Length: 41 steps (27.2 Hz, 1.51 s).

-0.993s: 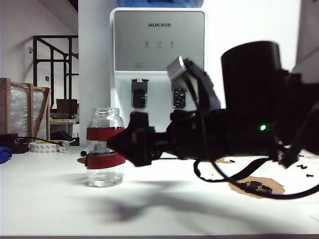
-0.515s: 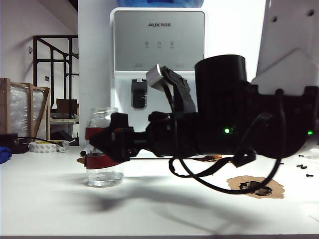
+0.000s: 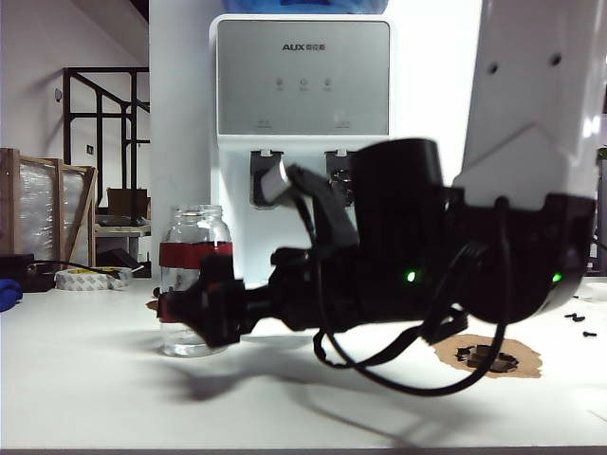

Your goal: Pick up the water bottle with two loops of red belts, then reach the front water dispenser and gently press the gray-black baffle horizontally to get a little water.

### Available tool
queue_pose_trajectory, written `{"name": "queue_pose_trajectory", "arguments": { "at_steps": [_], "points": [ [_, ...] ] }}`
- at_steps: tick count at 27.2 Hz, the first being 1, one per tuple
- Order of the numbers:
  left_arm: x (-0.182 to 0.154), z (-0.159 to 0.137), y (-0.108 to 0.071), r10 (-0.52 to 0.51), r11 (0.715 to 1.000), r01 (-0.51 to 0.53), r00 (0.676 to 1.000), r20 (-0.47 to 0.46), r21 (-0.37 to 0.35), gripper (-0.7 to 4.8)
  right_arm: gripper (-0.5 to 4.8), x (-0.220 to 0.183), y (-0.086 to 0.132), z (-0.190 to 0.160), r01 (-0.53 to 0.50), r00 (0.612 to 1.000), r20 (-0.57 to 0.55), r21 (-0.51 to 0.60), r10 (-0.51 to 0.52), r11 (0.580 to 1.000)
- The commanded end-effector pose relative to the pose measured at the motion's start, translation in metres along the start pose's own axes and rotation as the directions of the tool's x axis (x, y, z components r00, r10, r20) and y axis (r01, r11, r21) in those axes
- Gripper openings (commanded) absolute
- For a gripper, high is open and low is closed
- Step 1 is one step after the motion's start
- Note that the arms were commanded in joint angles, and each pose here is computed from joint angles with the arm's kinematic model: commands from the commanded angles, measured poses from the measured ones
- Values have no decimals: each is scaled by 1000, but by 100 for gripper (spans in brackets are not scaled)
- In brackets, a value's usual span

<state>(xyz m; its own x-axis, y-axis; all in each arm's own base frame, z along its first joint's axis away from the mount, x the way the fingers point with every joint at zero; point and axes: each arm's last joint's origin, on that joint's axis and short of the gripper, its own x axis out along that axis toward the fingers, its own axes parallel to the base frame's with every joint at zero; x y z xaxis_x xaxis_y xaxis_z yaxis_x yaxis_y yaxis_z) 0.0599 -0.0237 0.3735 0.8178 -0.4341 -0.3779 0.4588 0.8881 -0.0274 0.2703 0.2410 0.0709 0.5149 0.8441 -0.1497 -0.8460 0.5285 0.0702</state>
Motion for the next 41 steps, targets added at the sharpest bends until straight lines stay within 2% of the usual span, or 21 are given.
{"name": "queue_pose_trajectory", "arguments": {
  "at_steps": [1, 8, 15, 22, 23, 26, 27, 29, 30, 31, 33, 38, 41],
  "points": [
    [0, 1, 0, 3, 1000, -3, 1000, 9, 3, -1, 479, 8, -3, -2, 19, 1000, 12, -4, -19, 1000],
    [0, 1, 0, 2, 1000, -2, 1000, 3, 21, -1, 479, 15, -6, 1, 43, 999, 32, -9, -43, 999],
    [0, -6, 0, -1, 998, 5, 998, -66, 66, -1, 479, 16, -7, 3, 53, 998, 39, -10, -52, 999],
    [0, -6, 0, 3, 997, 2, 998, -66, 71, -1, 479, 16, -7, 1, 53, 998, 21, -3, -53, 999],
    [0, -6, 0, 3, 997, 2, 998, -66, 71, -1, 440, 16, -7, 1, 45, 999, 19, -3, -45, 999],
    [0, -6, 0, 19, 997, -14, 998, -67, 73, -1, 382, 16, -6, 1, 34, 999, 19, 0, -34, 999],
    [0, -6, 0, 18, 997, -13, 998, -67, 73, -1, 334, 16, -6, 1, 34, 999, 19, 0, -34, 999],
    [0, -6, 0, 18, 997, -13, 998, -67, 73, -1, 320, 16, -6, 1, 35, 999, 19, 0, -35, 999],
    [0, -6, 0, 18, 997, -13, 998, -67, 73, -1, 289, 16, -6, 1, 34, 999, 19, 0, -34, 999],
    [0, -6, 0, 18, 997, -13, 998, -67, 73, -1, 223, 16, -6, 1, 34, 999, 20, -1, -34, 999],
    [0, -6, 0, 18, 997, -13, 998, -67, 73, -1, 210, 16, -6, 1, 34, 999, 21, -1, -34, 999],
    [0, -6, 0, 18, 997, -13, 998, -67, 73, -1, 117, 16, -6, 2, 34, 999, 25, -2, -34, 999],
    [0, -6, 0, 17, 997, -12, 998, -67, 73, -1, 83, 16, -6, 2, 20, 999, 28, -3, -20, 1000]
  ]
}}
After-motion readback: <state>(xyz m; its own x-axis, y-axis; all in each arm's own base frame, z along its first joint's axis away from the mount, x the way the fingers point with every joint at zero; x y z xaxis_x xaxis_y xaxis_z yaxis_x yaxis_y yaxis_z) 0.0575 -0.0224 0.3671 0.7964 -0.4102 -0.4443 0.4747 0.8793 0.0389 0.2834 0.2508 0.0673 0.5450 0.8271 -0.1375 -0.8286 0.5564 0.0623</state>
